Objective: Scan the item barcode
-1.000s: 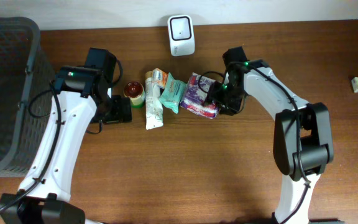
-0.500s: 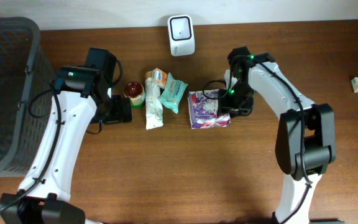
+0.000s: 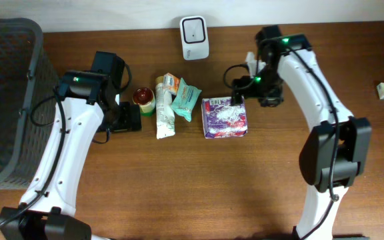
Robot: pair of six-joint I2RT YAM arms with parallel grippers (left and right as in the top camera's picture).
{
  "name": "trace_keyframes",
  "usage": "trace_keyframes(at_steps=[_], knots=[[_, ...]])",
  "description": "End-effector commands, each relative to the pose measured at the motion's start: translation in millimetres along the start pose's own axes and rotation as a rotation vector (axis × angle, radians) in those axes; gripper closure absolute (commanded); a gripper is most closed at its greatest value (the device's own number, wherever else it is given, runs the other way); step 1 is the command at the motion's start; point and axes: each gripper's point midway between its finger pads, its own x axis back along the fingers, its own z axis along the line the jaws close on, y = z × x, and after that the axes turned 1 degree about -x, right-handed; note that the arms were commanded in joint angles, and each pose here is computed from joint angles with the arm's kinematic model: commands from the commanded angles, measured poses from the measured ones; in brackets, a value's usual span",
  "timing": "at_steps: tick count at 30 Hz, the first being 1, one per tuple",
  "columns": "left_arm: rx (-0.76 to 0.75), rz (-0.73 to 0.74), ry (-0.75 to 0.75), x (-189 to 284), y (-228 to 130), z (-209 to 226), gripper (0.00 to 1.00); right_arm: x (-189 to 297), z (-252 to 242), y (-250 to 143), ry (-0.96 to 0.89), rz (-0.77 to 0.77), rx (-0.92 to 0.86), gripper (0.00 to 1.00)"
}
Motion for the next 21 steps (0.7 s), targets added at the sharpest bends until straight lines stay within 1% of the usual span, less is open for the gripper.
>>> trace_keyframes(at_steps=[1,2,4,7,11,14,15,16,17,19,20,21], knots=[[0.014,-0.011,0.005,3,-1,3,0.01,21,-33,6,-0.017,-0.047,-0.03,0.01],[0.014,-0.011,0.005,3,-1,3,0.01,23,-39,7,-0.003,-0.051,-0.032,0.01],[0.014,-0.011,0.005,3,-1,3,0.01,23,-34,6,0.1,-0.054,0.04,0.01],[0.014,-0.011,0.005,3,-1,3,0.01,12,-29,7,0.181,-0.06,0.037,0.01],[0.014,-0.011,0.005,3,-1,3,0.01,-20,-22,-1,0.276,-0.044,0.029,0.01],[0.014,-0.011,0.005,3,-1,3,0.01,-44,-5,-7,0.437,-0.062,0.034,0.0],[0.014,-0.011,0.005,3,-1,3,0.01,-53,2,-8,0.507,-0.081,0.042,0.03],[0.014,-0.011,0.005,3,-1,3,0.01,-58,4,-9,0.537,-0.092,0.049,0.04],[0.014,-0.011,0.005,3,-1,3,0.01,-66,7,-10,0.569,-0.107,0.047,0.08],[0.014,-0.011,0.005,3,-1,3,0.01,-82,2,-13,0.573,-0.115,-0.01,0.16],[0.014,-0.011,0.005,3,-1,3,0.01,-86,1,-15,0.573,-0.119,-0.01,0.22],[0.014,-0.011,0.005,3,-1,3,0.01,-91,0,-18,0.573,-0.121,-0.008,0.33]])
